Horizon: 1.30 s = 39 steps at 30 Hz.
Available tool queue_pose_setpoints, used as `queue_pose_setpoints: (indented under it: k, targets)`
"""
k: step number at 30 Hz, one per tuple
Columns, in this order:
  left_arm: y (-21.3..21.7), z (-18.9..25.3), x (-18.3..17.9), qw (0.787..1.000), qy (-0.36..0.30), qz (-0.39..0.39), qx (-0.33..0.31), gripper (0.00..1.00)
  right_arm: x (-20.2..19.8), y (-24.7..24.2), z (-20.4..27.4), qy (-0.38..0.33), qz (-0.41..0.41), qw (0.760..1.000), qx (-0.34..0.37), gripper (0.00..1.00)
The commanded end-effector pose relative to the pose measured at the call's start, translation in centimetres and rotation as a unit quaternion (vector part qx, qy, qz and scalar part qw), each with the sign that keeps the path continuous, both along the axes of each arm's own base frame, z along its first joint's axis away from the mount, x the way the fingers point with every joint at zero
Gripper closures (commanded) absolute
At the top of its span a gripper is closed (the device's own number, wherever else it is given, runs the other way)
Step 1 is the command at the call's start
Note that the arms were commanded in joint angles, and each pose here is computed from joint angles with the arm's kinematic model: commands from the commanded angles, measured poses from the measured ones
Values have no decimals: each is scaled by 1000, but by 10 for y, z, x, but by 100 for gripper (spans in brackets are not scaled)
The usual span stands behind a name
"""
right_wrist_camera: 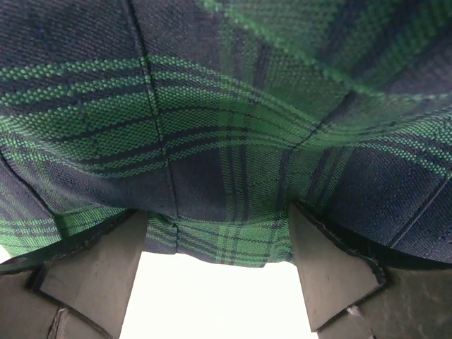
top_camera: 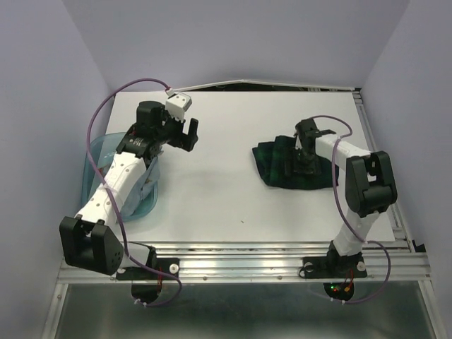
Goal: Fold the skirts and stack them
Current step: Neatly place the folded skirt to the corner
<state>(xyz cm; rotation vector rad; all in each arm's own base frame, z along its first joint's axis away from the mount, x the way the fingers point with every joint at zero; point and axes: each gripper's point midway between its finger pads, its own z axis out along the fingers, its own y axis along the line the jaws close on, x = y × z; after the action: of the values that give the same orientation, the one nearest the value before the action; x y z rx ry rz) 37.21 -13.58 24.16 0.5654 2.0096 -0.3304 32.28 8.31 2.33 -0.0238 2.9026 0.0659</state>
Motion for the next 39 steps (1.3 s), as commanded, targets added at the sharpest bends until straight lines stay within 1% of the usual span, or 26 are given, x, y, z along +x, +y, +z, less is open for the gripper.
queue_pose_setpoints:
  k: [1,3,4,6,7,9,10,12,13,14,15,18,23,24,28,29,32,33,34,35,38,39]
  targets:
    - [2,14,14,1000,-20,6,-2,1,64,-71,-47,-26,-58,996,-62,16]
    - [1,12,16,1000,-15,4,-2,1,81,-85,-50,-28,-58,996,-57,15]
    - [1,12,16,1000,-15,3,-3,1,98,-92,-53,-34,-37,997,-58,14]
    - [1,14,18,1000,-14,1,-5,1,113,-111,-56,-34,-30,998,-54,14]
    - [0,16,19,1000,-15,1,-6,1,130,-123,-57,-45,-13,998,-51,13]
    - [0,14,20,1000,-10,-1,-9,1,145,-137,-60,-53,-4,998,-46,13]
    - [-2,15,19,1000,-9,-4,-13,1,160,-146,-61,-62,13,997,-34,13]
    - [-3,12,18,1000,-1,-7,-14,1,172,-154,-63,-71,28,997,-25,13]
    - [-3,10,17,1000,2,-8,-15,1,189,-161,-53,-93,42,994,-31,13]
    - [-3,10,17,1000,4,-10,-15,1,184,-159,-64,-78,50,995,-26,13]
    - [-4,9,16,1000,6,-11,-16,1,193,-167,-66,-82,50,995,-30,12]
    - [-2,6,16,1000,11,-10,-15,1,206,-169,-69,-87,63,994,-34,12]
    - [-2,4,16,1000,11,-10,-14,1,223,-167,-58,-111,62,992,-24,8]
    - [-1,7,16,1000,7,-10,-14,1,225,-167,-54,-117,61,991,-24,6]
    - [-2,19,19,1000,-6,-11,-22,1,241,-168,-1,-171,57,983,-32,0]
    - [-4,27,21,999,-13,-12,-28,1,249,-169,34,-205,52,977,-36,0]
    - [-5,38,27,999,-23,-10,-36,1,257,-163,95,-259,52,964,-27,0]
    - [-5,40,29,999,-23,-5,-37,1,258,-160,137,-294,53,954,-28,0]
    - [-5,40,33,999,-25,0,-41,1,257,-154,158,-313,59,948,-17,0]
    - [-3,41,37,999,-25,13,-46,1,251,-150,192,-340,57,939,-14,0]
    - [-3,35,43,998,-24,21,-49,1,232,-134,229,-358,67,931,19,0]
    - [-2,29,46,999,-21,20,-43,1,215,-126,240,-353,72,932,33,0]
